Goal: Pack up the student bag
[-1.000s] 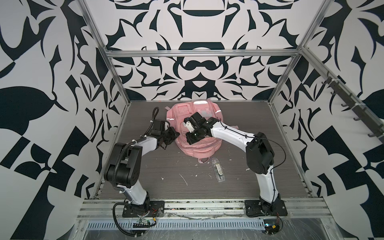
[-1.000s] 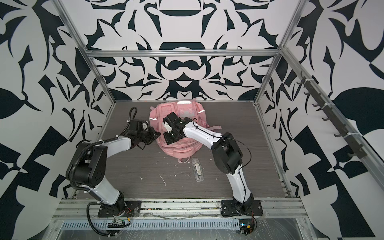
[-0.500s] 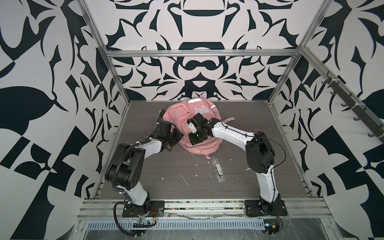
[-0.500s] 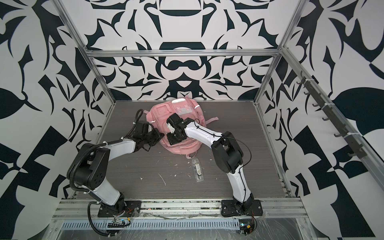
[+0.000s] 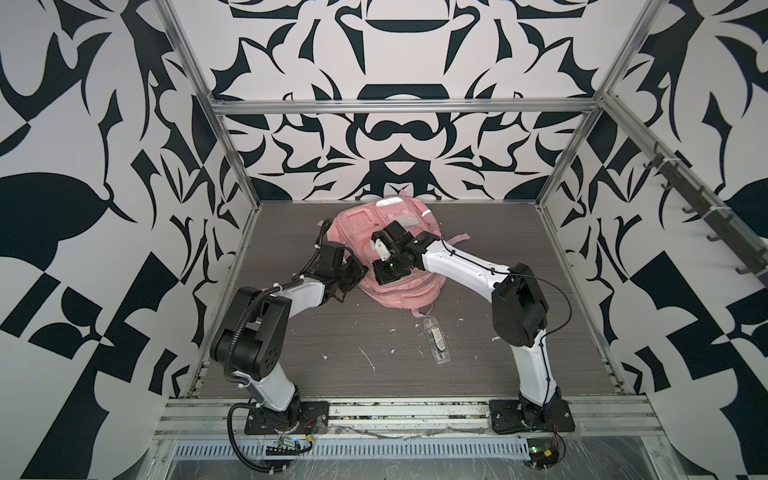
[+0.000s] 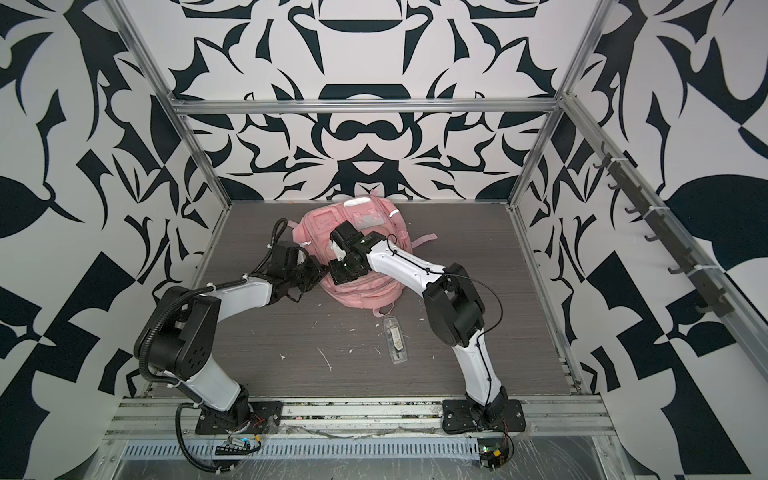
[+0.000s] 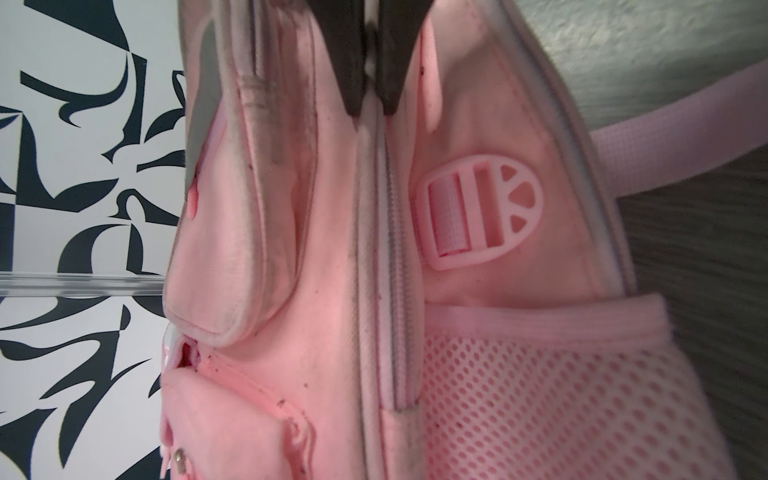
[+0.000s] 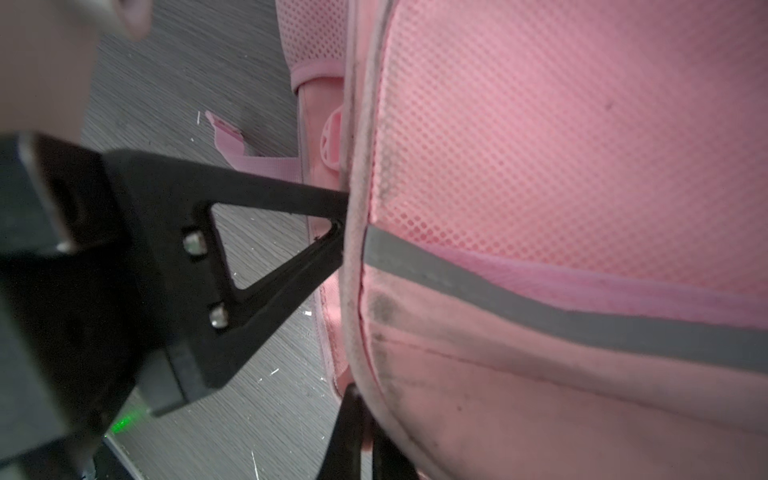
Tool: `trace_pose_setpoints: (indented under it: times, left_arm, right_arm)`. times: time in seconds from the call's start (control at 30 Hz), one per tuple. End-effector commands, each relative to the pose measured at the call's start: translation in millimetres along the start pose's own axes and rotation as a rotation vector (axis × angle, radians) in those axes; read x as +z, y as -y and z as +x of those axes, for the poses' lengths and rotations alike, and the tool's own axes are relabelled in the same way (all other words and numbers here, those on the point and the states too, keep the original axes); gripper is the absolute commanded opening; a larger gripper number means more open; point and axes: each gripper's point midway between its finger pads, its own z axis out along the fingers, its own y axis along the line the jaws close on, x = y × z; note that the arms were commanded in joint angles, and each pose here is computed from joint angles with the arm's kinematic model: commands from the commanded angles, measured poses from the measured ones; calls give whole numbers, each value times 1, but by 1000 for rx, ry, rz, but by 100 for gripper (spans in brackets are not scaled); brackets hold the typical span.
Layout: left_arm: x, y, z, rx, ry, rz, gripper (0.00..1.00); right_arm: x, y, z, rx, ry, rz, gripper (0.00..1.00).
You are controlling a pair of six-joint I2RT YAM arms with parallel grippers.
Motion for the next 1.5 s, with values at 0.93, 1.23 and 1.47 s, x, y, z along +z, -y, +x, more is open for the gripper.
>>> trace_pose_setpoints:
  times: [0.93, 1.23, 1.47]
  left_arm:
    - [39, 4, -12, 67, -224, -13, 27]
    - [35, 20, -6, 83, -218, 36, 4]
    - [30, 22, -4, 75, -215, 52, 1]
  right_arm:
    - [-49, 50, 12, 55, 122, 36, 0]
    - [-35, 25, -5, 34, 117, -5, 0]
    - [-35, 13, -27, 33, 146, -24, 0]
